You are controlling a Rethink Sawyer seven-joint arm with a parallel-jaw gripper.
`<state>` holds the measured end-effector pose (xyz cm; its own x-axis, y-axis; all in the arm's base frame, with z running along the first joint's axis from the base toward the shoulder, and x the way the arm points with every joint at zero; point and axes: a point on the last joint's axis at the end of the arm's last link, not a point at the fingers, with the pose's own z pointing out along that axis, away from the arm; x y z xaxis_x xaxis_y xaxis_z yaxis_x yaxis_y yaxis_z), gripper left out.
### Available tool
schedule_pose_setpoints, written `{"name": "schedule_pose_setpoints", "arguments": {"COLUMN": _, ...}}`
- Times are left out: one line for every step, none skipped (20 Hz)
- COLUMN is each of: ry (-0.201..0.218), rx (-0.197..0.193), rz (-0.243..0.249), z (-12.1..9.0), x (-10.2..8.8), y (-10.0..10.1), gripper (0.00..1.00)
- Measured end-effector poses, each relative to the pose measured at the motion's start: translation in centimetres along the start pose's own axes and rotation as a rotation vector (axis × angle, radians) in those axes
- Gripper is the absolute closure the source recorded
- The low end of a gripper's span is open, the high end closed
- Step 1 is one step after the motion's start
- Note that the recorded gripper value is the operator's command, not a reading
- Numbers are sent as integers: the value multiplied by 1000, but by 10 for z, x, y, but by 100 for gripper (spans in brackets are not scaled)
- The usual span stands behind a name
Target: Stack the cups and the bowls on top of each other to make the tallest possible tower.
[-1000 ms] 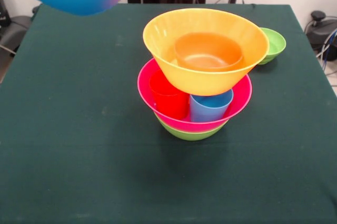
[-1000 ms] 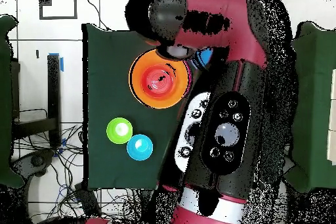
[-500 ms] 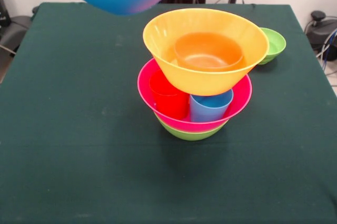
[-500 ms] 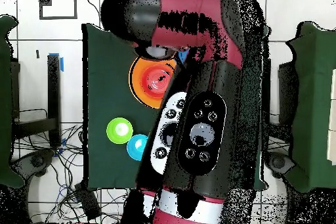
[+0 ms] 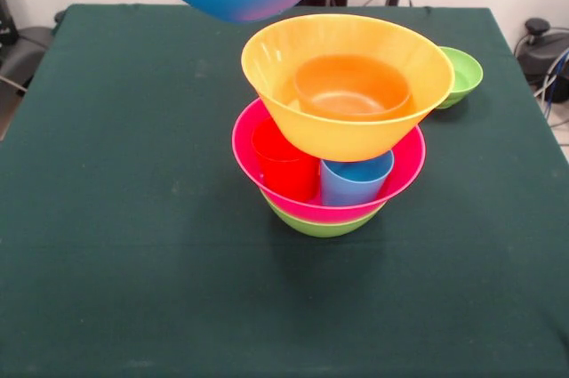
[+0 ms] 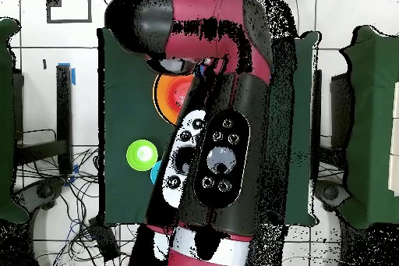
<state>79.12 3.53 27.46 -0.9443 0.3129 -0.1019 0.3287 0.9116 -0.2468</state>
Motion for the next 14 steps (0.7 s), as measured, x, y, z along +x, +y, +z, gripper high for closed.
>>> {"name": "schedule_pose_setpoints", "arguments": {"ry": 1, "rx": 0, "rz": 5, "z": 0, "x": 0, "y": 0, "gripper": 100}}
{"name": "schedule_pose_setpoints", "arguments": {"ry": 1, "rx": 0, "rz": 8, "z": 0, "x": 1, "y": 0, "gripper": 100}}
{"name": "schedule_pose_setpoints", "arguments": {"ry": 0, "rx": 0, "rz": 10, "z": 1, "x": 1, "y": 0, "gripper": 100}}
{"name": "schedule_pose_setpoints", "arguments": {"ry": -1, "rx": 0, "rz": 11, "z": 1, "x": 1, "y": 0, "gripper": 100}}
{"name": "schedule_pose_setpoints", "arguments": {"ry": -3, "rx": -1, "rz": 11, "z": 2, "x": 0, "y": 1, "gripper": 100}}
{"name": "schedule_pose_setpoints", "arguments": {"ry": -10, "rx": -2, "rz": 11, "z": 3, "x": 0, "y": 1, "gripper": 100}}
{"name": "schedule_pose_setpoints", "arguments": {"ry": -14, "rx": -3, "rz": 11, "z": 3, "x": -1, "y": 1, "gripper": 100}}
{"name": "schedule_pose_setpoints", "arguments": {"ry": -17, "rx": -3, "rz": 11, "z": 3, "x": -1, "y": 1, "gripper": 100}}
{"name": "schedule_pose_setpoints", "arguments": {"ry": -20, "rx": -4, "rz": 11, "z": 4, "x": -1, "y": 1, "gripper": 100}}
{"name": "schedule_pose_setpoints", "arguments": {"ry": -23, "rx": -5, "rz": 11, "z": 4, "x": -1, "y": 1, "gripper": 100}}
{"name": "schedule_pose_setpoints", "arguments": {"ry": -28, "rx": -6, "rz": 11, "z": 5, "x": -1, "y": 1, "gripper": 100}}
{"name": "schedule_pose_setpoints", "arguments": {"ry": -29, "rx": -6, "rz": 11, "z": 6, "x": -1, "y": 1, "gripper": 100}}
{"name": "schedule_pose_setpoints", "arguments": {"ry": -32, "rx": -7, "rz": 10, "z": 7, "x": -1, "y": 1, "gripper": 100}}
{"name": "schedule_pose_setpoints", "arguments": {"ry": -33, "rx": -7, "rz": 9, "z": 8, "x": -1, "y": 2, "gripper": 100}}
